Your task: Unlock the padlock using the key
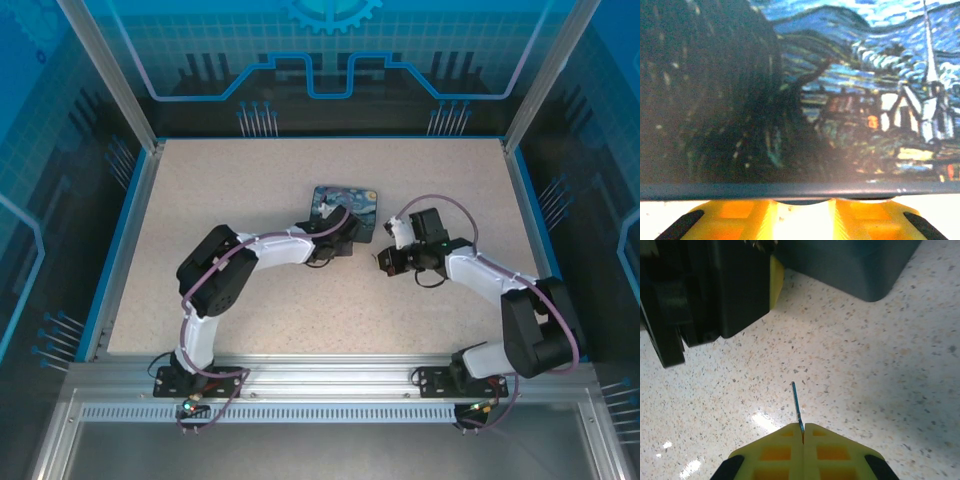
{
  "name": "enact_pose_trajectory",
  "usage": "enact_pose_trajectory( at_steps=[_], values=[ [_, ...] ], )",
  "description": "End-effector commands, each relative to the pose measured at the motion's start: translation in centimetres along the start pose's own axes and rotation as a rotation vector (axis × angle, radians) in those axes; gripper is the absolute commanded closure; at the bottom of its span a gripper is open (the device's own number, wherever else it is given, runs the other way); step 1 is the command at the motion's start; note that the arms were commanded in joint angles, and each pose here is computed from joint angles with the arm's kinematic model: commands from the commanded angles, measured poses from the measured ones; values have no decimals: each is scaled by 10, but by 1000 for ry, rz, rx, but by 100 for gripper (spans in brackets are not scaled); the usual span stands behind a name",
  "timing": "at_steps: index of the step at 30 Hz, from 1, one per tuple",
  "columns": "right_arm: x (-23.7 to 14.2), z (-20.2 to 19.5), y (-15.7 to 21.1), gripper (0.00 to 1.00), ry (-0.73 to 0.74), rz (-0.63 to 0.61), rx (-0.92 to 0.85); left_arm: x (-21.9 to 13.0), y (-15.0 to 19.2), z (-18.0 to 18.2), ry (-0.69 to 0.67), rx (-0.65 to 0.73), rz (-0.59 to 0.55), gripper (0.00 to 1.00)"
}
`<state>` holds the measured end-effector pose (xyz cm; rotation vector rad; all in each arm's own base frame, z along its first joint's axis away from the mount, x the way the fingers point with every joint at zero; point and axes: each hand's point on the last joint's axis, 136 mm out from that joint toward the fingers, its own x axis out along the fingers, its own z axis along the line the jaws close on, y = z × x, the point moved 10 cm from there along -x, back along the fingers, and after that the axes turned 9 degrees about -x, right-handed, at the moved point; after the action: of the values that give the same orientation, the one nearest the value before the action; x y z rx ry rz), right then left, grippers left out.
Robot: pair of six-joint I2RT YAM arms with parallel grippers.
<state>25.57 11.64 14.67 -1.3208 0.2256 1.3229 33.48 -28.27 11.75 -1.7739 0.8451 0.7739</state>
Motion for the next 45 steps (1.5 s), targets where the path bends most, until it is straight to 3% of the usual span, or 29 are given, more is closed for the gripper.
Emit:
enact_pose_trajectory(
  at_steps=[1, 9, 20, 45],
  values=[
    [8, 8, 4, 100, -1, -41, -44, -25, -21, -13, 94, -78, 3, 69],
    [26, 18, 12, 100, -5, -89, -120, -32, -27, -14, 169, -159, 62, 72],
    [40, 17, -4, 100, -28, -107, -194, -43, -32, -15, 272, -252, 117, 73],
    [46, -5, -25, 100, -37, -275, -212, -49, -36, -15, 347, -308, 159, 77]
  ],
)
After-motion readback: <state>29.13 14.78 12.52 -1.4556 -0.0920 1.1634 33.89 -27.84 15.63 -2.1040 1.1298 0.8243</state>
